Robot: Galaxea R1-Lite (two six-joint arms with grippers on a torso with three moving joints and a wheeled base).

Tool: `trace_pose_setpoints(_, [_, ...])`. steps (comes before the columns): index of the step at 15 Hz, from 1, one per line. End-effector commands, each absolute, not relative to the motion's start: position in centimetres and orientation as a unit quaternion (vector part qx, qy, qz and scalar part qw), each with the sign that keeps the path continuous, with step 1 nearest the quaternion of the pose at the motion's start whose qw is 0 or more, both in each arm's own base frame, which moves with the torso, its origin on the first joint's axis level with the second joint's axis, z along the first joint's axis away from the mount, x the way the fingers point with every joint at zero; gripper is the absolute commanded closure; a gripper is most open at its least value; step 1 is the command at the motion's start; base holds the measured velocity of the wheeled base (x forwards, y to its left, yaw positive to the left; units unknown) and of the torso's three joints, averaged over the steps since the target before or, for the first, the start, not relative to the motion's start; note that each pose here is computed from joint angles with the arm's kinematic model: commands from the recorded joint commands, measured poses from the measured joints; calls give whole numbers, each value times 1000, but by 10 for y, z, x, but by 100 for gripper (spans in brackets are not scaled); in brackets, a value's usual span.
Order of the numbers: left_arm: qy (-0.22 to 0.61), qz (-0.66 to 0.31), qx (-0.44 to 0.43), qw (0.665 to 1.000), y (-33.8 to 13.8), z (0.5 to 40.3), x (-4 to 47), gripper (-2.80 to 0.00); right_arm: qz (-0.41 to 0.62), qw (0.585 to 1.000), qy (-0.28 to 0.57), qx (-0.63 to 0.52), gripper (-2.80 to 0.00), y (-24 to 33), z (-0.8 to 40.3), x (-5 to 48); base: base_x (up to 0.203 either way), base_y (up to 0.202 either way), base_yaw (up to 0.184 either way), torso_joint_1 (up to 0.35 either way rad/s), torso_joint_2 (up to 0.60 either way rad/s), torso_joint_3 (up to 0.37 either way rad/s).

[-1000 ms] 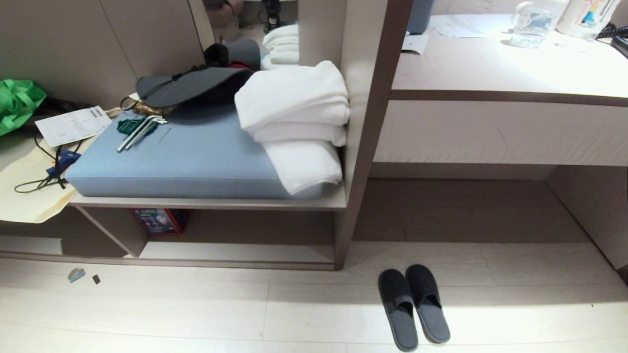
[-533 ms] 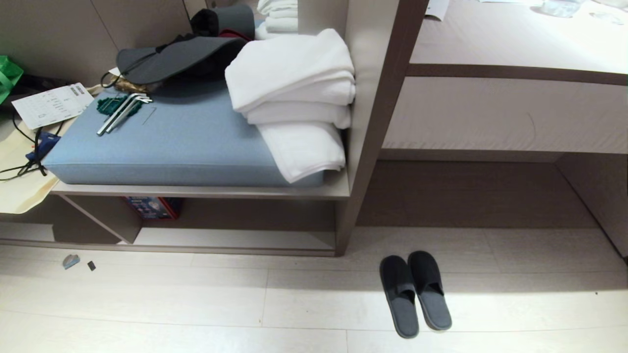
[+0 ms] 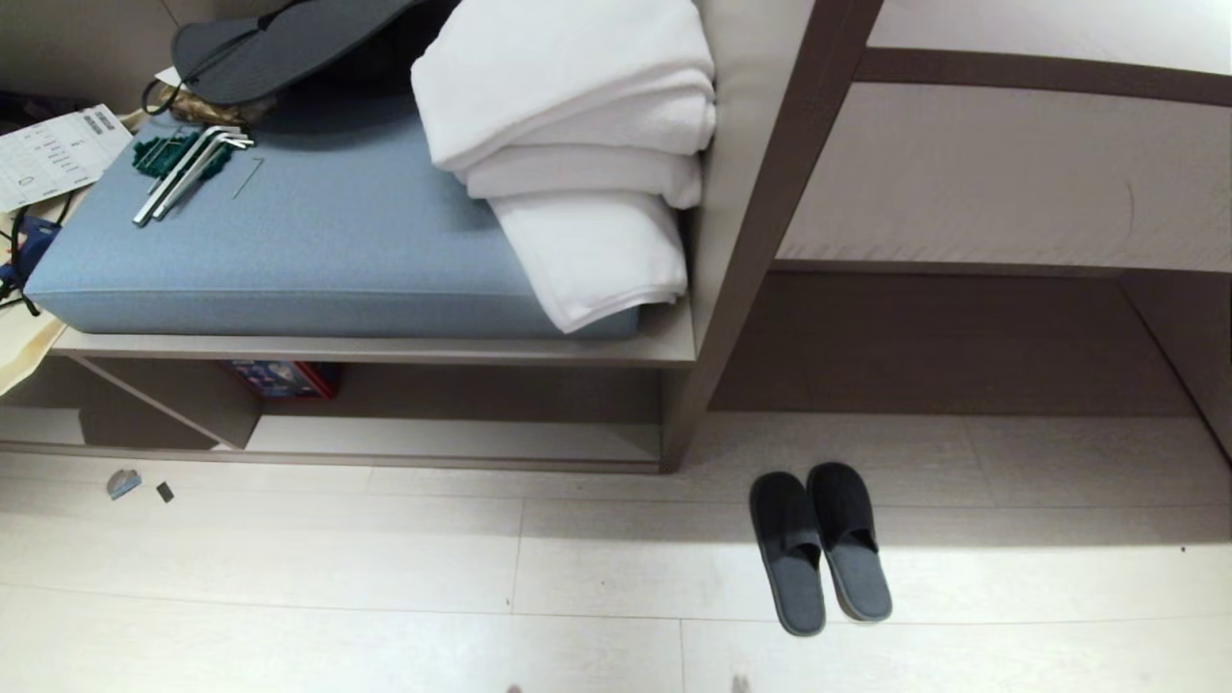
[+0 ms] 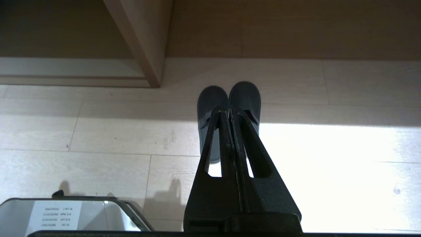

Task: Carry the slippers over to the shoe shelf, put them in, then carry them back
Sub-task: Pick up the slippers on the floor

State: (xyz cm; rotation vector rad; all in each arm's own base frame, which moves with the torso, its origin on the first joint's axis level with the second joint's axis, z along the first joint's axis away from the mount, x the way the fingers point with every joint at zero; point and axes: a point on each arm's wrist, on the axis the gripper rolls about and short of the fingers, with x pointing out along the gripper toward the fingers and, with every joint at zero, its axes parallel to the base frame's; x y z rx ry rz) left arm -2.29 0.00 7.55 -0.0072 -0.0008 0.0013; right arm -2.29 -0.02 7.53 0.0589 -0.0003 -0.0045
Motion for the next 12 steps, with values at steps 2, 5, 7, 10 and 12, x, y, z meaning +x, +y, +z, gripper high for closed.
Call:
trace_pose_setpoints(2, [0,1,-4,1000,0,75,-23,0,-2,1000,0,29,0,0,75,-23,0,0,0,3,6,-198])
trace_pose_setpoints(5, [0,1,-4,1000,0,75,-23,0,-2,1000,0,30,0,0,75,-23,0,0,0,3,4,-196])
trace_pose_setpoints(7, [0,1,-4,1000,0,75,-23,0,-2,1000,0,30,0,0,75,-23,0,0,0,5,2,-199])
trace_pose_setpoints(10, [0,1,-4,1000,0,75,-23,0,-2,1000,0,29,0,0,75,-23,0,0,0,3,7,-198])
trace_pose_setpoints(12, [0,1,-4,1000,0,75,-23,0,-2,1000,0,29,0,0,75,-23,0,0,0,1,1,-197])
